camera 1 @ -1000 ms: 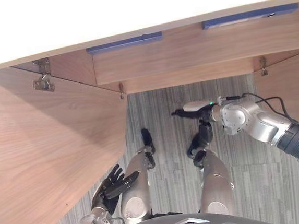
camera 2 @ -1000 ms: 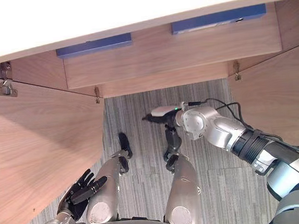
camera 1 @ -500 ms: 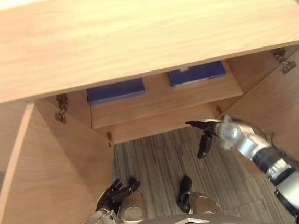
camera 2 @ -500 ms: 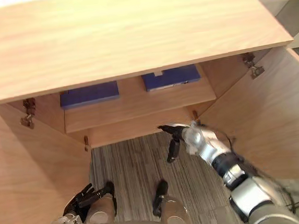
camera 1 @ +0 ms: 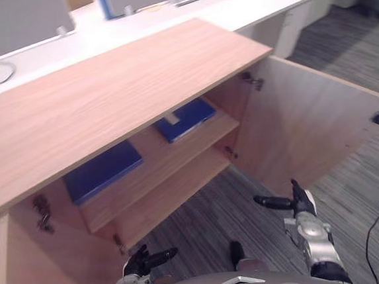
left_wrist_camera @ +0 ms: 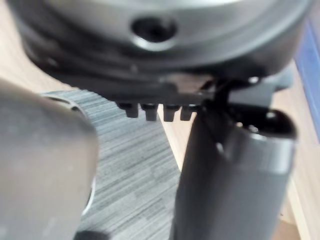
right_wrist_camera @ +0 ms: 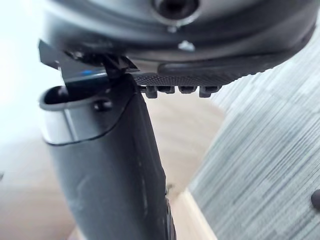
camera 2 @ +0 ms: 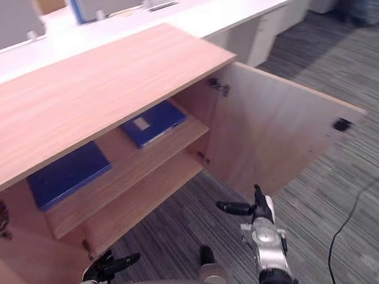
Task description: Walk over to the cabinet, pick up the folder, carry it to the office cabinet, place the folder inside the office cabinet, then close the office cabinet door
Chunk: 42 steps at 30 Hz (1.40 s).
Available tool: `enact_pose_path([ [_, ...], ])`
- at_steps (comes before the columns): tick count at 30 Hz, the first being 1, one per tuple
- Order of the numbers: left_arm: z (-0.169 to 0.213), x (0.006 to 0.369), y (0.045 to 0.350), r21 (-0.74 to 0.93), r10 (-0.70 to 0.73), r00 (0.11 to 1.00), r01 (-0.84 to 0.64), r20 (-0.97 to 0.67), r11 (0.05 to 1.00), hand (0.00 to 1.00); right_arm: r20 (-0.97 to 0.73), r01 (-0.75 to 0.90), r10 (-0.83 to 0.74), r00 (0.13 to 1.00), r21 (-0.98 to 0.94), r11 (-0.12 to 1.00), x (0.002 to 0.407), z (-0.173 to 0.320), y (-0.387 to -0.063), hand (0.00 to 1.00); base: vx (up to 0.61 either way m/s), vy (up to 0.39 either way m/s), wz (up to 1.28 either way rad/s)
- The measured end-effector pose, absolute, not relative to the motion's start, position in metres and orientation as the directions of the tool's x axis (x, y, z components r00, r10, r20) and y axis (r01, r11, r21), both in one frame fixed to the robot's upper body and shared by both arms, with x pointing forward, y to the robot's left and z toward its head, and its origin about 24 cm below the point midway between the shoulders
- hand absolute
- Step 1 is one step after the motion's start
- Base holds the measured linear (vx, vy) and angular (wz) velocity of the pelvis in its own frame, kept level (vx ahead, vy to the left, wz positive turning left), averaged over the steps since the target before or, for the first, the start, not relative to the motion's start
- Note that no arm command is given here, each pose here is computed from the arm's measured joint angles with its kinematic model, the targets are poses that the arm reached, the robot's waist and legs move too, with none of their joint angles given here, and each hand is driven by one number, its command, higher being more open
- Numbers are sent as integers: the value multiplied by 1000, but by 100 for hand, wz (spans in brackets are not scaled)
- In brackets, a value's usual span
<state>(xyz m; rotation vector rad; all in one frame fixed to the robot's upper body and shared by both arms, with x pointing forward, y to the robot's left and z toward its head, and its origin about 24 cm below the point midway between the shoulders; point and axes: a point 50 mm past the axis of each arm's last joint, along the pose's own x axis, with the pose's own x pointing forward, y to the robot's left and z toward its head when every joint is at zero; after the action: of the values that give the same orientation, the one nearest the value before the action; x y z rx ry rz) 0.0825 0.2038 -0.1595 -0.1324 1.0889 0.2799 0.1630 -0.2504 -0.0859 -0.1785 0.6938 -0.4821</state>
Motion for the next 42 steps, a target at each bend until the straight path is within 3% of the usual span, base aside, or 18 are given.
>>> enact_pose_path([
  [14, -164, 73, 202, 53, 188, 380, -339, -906, 939, 100, -439, 659, -736, 514, -347, 667, 145, -62, -299, 100, 72, -11, -53],
  [19, -164, 72, 205, 77, 215, 371, -353, -903, 932, 100, -370, 686, -757, 538, -330, 649, 163, -44, -316, 100, 48, -10, -18],
  [24, -163, 69, 211, 82, 239, 361, -400, -901, 913, 100, -280, 691, -735, 618, -253, 678, 187, -22, -324, 100, 37, -7, 14],
  [36, -162, 72, 211, 42, 215, 384, -410, -898, 911, 100, 24, 588, -588, 809, -74, 806, 309, 83, -320, 100, -3, 49, 14],
  [42, -162, 70, 213, 24, 219, 381, -454, -898, 891, 100, 73, 611, -619, 782, 103, 785, 341, 137, -337, 100, -32, 80, 1],
])
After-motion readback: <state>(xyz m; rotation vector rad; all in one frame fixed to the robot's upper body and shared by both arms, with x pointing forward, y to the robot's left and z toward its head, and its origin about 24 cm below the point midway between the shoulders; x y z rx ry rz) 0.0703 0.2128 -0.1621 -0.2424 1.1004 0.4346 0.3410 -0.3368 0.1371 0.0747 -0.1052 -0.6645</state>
